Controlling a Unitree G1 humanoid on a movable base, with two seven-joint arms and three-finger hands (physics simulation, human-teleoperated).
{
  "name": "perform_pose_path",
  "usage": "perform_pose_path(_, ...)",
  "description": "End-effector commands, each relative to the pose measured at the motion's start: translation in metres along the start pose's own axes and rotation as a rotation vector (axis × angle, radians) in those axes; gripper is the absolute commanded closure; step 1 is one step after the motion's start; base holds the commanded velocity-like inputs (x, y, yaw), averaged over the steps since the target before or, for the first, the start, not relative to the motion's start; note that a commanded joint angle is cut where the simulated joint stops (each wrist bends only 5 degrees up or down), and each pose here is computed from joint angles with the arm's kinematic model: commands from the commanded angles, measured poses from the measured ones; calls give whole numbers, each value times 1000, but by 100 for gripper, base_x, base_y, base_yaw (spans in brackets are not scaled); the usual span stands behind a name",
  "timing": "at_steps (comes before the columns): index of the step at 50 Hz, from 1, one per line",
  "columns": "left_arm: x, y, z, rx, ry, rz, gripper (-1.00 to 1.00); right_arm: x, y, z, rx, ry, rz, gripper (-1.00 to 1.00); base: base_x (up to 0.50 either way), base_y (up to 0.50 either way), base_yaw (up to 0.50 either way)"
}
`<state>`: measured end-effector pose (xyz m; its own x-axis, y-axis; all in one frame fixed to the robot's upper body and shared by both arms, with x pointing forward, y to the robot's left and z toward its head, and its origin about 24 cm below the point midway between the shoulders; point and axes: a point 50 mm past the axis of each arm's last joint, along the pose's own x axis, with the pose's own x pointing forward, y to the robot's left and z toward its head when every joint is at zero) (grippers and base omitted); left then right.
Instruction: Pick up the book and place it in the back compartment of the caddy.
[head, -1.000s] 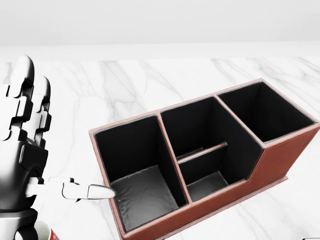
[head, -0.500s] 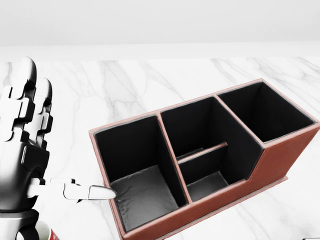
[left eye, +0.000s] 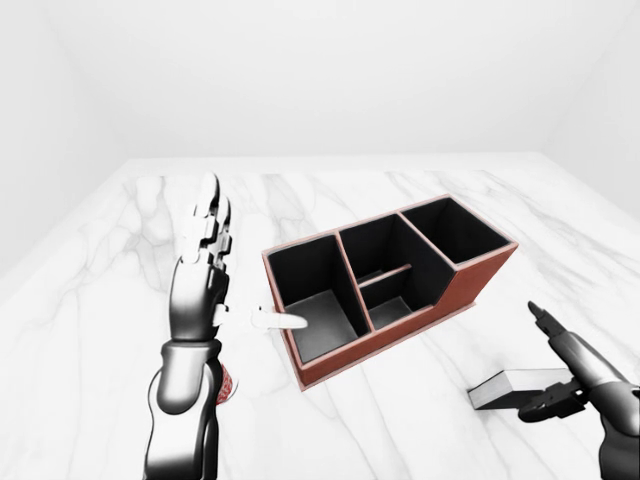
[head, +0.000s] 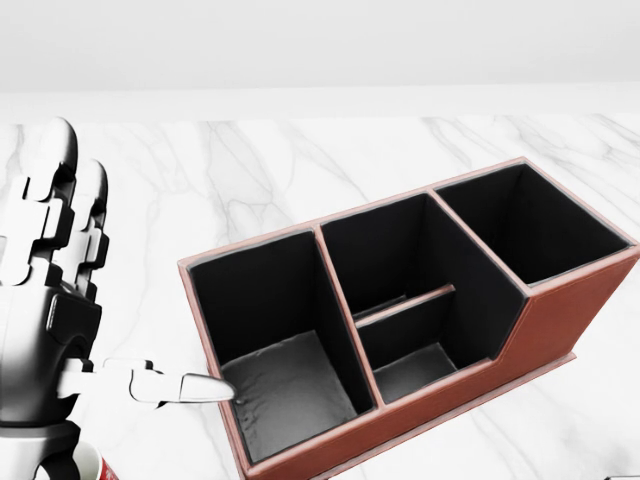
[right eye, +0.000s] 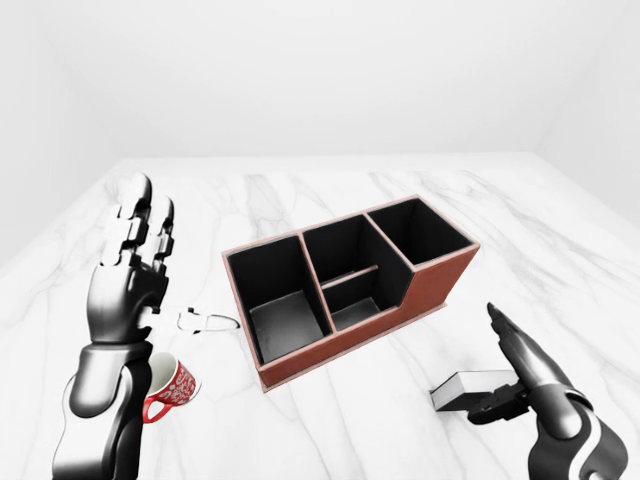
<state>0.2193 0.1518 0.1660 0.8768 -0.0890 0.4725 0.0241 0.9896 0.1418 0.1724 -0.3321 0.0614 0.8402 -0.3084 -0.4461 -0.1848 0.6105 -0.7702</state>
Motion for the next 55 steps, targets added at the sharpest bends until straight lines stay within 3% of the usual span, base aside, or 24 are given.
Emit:
perform_pose_path(1,-1,-1,-2,-1,10,-3,-100,0,1,-2,1,10,6,-100,0,0,0)
perform_pose_path(55,-1,-3,-1,1,7,-9,-100,13,17,-15,-2,52,44,-100,0,0,0)
